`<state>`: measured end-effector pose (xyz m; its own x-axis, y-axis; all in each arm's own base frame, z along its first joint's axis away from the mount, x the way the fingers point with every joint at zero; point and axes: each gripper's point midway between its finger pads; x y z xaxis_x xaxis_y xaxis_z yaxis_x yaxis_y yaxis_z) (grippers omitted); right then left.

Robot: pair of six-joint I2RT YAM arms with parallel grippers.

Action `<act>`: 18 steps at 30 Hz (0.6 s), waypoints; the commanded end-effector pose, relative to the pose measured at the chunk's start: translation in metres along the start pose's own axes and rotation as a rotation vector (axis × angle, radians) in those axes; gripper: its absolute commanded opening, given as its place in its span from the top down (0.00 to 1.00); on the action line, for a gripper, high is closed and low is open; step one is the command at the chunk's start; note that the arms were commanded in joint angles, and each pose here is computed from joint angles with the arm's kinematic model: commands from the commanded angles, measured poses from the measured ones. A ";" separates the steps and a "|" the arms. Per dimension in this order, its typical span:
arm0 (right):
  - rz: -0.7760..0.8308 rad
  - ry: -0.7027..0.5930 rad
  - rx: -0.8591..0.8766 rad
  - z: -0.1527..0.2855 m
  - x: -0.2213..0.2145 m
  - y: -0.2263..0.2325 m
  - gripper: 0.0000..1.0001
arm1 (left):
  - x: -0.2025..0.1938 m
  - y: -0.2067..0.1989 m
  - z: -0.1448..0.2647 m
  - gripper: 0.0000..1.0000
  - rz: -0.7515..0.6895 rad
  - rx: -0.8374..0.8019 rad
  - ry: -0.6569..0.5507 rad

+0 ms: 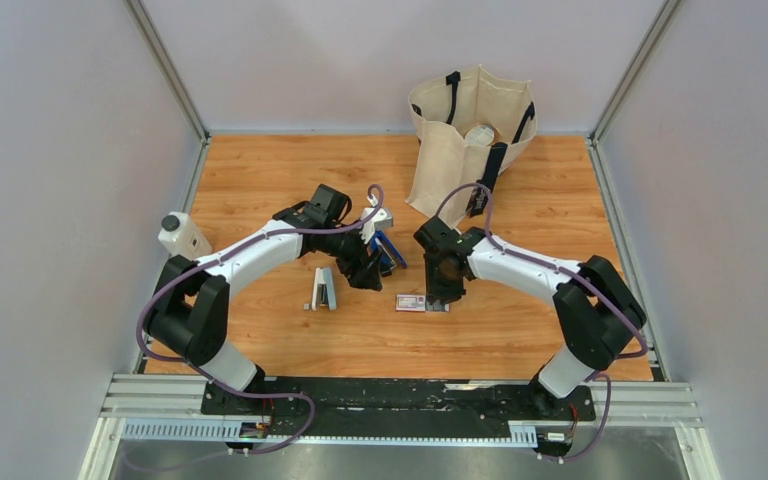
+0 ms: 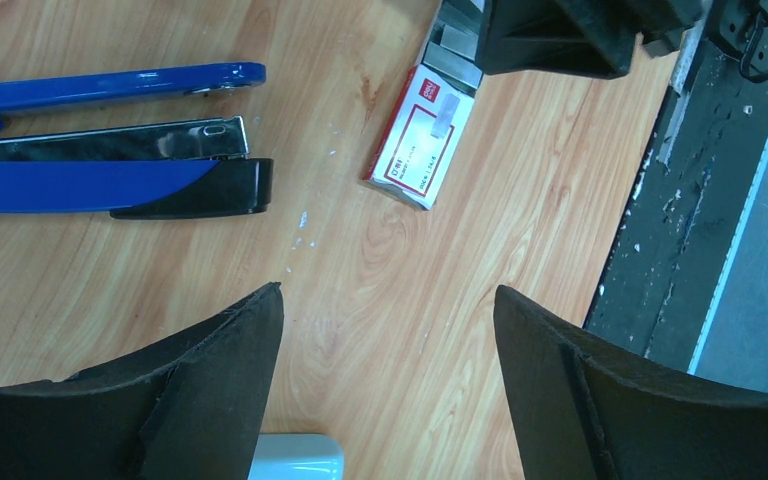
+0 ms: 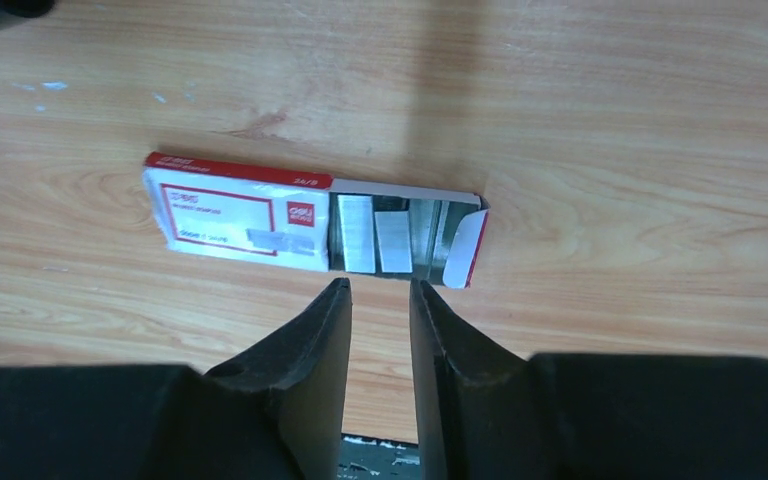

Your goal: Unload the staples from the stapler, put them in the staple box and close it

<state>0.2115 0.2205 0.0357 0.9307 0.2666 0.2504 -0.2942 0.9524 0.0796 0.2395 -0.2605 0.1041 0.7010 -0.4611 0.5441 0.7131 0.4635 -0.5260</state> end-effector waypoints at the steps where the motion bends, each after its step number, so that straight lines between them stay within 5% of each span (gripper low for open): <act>1: 0.025 -0.121 0.020 0.046 0.030 0.007 0.69 | 0.011 -0.007 0.006 0.15 -0.055 -0.012 -0.042; 10: -0.065 -0.136 0.014 0.050 0.027 -0.032 0.80 | 0.005 0.004 -0.009 0.22 -0.070 0.023 -0.012; 18: -0.256 -0.163 0.260 0.024 0.014 -0.040 0.83 | -0.004 0.003 -0.042 0.25 -0.070 0.080 0.049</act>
<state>0.2277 0.1635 0.0570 0.9488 0.0461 0.3125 -0.1173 0.9700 0.2130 0.2340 -0.2789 0.0837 0.6583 -0.5247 0.5397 0.7527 0.4654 -0.4657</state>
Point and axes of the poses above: each gripper's point midway between its finger pads, its own z axis back along the fingers, its own y axis along the line the jaws close on, x = y × z, and after that the axes turned 15 degrees about z, right-handed
